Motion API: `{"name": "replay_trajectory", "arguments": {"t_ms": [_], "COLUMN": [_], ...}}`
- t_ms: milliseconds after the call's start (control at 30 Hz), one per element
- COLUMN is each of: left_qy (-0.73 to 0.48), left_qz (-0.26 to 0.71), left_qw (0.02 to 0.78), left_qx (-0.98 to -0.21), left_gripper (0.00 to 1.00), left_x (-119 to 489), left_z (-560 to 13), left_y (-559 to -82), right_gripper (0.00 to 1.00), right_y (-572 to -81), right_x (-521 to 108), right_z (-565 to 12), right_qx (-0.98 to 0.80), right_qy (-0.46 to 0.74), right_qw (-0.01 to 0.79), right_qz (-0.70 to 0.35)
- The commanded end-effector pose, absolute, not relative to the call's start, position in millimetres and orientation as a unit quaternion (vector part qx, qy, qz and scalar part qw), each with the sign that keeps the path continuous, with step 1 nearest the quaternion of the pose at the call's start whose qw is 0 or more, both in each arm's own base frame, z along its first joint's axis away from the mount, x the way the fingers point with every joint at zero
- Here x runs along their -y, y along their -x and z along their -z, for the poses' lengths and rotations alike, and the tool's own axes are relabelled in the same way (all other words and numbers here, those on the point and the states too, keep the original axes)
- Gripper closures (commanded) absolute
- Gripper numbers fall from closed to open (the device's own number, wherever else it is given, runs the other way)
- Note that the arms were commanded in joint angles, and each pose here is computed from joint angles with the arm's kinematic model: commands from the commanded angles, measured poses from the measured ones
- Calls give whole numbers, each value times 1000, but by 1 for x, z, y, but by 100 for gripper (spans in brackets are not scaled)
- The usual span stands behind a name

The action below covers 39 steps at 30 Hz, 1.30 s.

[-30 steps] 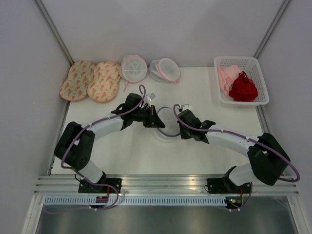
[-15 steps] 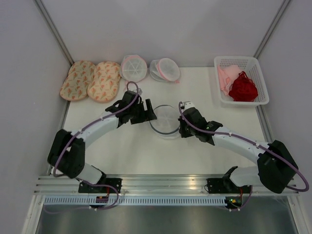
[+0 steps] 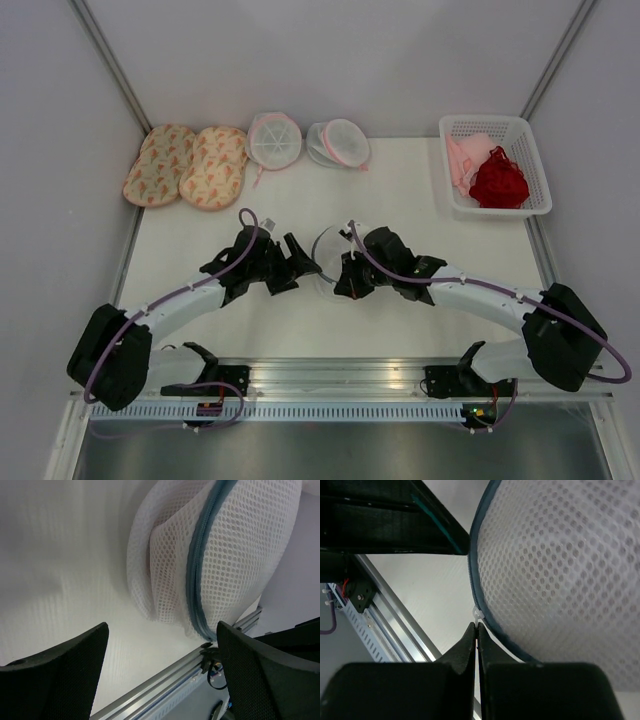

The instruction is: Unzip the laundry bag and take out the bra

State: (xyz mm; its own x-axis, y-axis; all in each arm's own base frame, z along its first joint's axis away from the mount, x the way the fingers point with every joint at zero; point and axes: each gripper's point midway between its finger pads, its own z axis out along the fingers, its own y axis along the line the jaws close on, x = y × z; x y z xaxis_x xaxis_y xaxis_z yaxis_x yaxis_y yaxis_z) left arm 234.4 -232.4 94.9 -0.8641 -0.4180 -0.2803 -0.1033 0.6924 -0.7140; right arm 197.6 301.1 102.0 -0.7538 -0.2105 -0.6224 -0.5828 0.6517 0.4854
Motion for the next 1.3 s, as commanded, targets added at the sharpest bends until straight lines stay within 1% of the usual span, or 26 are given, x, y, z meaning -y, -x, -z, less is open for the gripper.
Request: {"name": "replay_trajectory", "arguments": {"t_ms": [0, 133, 233, 333, 367, 433, 467, 533, 567, 633, 667, 733, 800, 833, 867, 900, 933, 967, 1100, 1200, 1233, 1267], "left_qy": [151, 169, 180, 172, 171, 163, 161, 158, 156, 158, 157, 163, 168, 166, 164, 164, 164, 162, 149, 147, 149, 151], "left_qz": [464, 487, 500, 495, 487, 491, 489, 490, 486, 476, 468, 453, 441, 443, 438, 438, 438, 435, 440, 438, 433, 431], "left_qw": [208, 223, 248, 248, 239, 231, 224, 219, 221, 224, 227, 242, 263, 273, 277, 283, 285, 283, 272, 273, 275, 284], "left_qx": [-848, -828, -810, -815, -823, -824, -828, -829, -831, -836, -839, -843, -842, -838, -839, -837, -837, -839, -843, -844, -845, -843], "left_gripper": [8, 9, 9, 16, 26, 40, 56, 71, 84, 95, 98, 98, 98, 98, 98, 98, 98, 98, 98, 81, 59, 47], "left_x": [268, 275, 276, 279, 280, 284, 285, 287, 286, 282, 280, 272, 264, 262, 260, 258, 257, 257, 259, 256, 253, 250], "left_z": [-128, -134, -140, -136, -126, -124, -117, -114, -112, -110, -108, -110, -113, -120, -121, -125, -126, -126, -126, -127, -125, -130], "left_y": [-248, -260, -266, -267, -267, -266, -266, -265, -265, -264, -264, -265, -268, -268, -268, -268, -268, -266, -260, -256, -255, -255], "right_gripper": [100, 99, 100, 100, 100, 100, 99, 100, 99, 100, 100, 99, 100, 100, 99, 99, 100, 100, 100, 100, 100, 100], "right_y": [-198, -192, -190, -189, -189, -189, -189, -192, -191, -198, -199, -206, -204, -212, -210, -216, -213, -217, -223, -226, -227, -227], "right_x": [-318, -321, -320, -318, -318, -317, -317, -313, -309, -300, -292, -277, -260, -248, -238, -227, -224, -215, -206, -201, -201, -199], "right_z": [-117, -118, -116, -116, -117, -118, -118, -118, -116, -112, -108, -100, -88, -84, -77, -75, -73, -71, -70, -69, -69, -69], "right_qx": [-849, -847, -849, -849, -850, -849, -851, -854, -860, -871, -881, -897, -915, -923, -933, -936, -939, -941, -942, -942, -942, -942], "right_qy": [239, 247, 248, 249, 248, 248, 248, 245, 244, 234, 233, 218, 209, 193, 185, 175, 171, 162, 155, 151, 152, 152], "right_qw": [277, 276, 275, 276, 276, 278, 277, 283, 279, 289, 284, 291, 274, 285, 272, 283, 276, 283, 293, 296, 297, 297], "right_qz": [-380, -381, -376, -375, -375, -373, -372, -360, -351, -321, -299, -252, -209, -170, -145, -114, -110, -84, -57, -40, -38, -33]}}
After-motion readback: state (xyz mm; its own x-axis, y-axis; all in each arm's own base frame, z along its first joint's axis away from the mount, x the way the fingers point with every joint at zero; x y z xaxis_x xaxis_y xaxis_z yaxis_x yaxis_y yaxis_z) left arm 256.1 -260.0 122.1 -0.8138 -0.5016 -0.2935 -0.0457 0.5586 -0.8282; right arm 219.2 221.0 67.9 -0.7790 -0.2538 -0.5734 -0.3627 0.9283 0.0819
